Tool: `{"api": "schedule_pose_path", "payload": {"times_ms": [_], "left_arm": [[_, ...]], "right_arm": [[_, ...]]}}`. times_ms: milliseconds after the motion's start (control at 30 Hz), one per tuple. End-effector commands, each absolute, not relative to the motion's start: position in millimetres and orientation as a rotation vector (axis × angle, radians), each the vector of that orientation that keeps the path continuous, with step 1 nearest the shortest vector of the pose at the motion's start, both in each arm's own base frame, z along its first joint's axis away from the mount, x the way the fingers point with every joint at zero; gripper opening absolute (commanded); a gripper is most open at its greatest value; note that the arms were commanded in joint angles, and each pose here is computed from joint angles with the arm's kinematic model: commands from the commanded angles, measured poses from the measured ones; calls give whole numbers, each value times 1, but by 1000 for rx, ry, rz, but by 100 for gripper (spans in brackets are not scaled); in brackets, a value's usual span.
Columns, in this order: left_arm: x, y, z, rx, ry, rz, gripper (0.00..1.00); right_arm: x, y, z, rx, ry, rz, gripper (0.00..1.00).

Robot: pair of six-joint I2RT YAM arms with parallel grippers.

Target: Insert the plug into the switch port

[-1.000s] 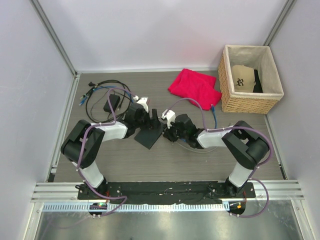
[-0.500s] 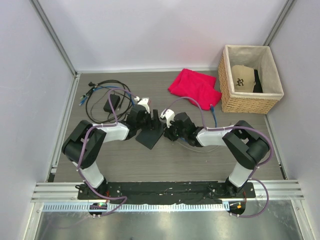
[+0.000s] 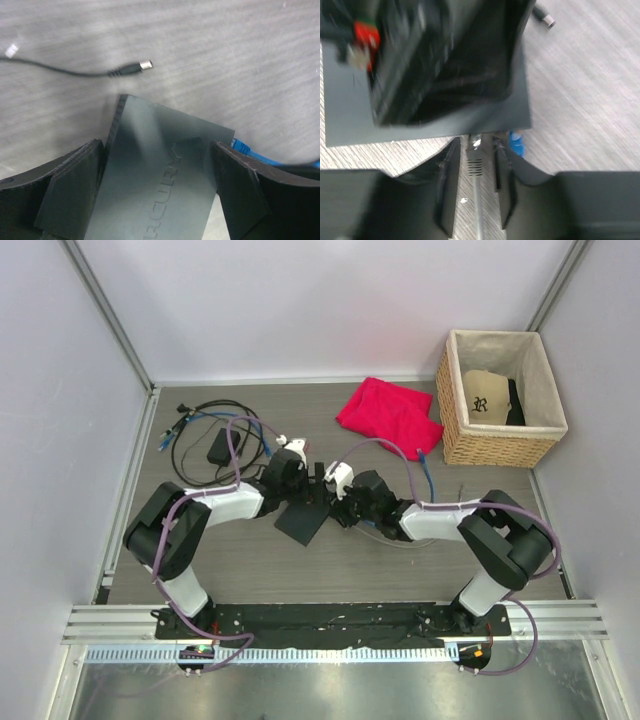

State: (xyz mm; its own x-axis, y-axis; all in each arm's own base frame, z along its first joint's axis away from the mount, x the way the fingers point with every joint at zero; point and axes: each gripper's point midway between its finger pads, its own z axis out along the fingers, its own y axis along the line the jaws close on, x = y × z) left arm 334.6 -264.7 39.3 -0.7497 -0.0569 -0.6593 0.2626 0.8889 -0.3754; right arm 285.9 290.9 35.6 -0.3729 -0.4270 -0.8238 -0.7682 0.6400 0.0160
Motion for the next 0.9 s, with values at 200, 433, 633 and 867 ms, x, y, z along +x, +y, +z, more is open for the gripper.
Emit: {"api": "schedule_pose_path", "payload": {"times_ms": [200,433,633,867], "left_arm": [[354,-196,75,-116,2396,-170,100],[394,-160,119,-244,2291,65,95],[430,-149,104,-332,2307,186,80],[458,-147,75,-350,2358,273,61]], "right_arm": [[290,273,96,-788,1908,465,73],[294,234,133,-590,1861,356,92],[301,206,144,-433,1832,297,97],[302,204,140,-414,1843,302,98]]}}
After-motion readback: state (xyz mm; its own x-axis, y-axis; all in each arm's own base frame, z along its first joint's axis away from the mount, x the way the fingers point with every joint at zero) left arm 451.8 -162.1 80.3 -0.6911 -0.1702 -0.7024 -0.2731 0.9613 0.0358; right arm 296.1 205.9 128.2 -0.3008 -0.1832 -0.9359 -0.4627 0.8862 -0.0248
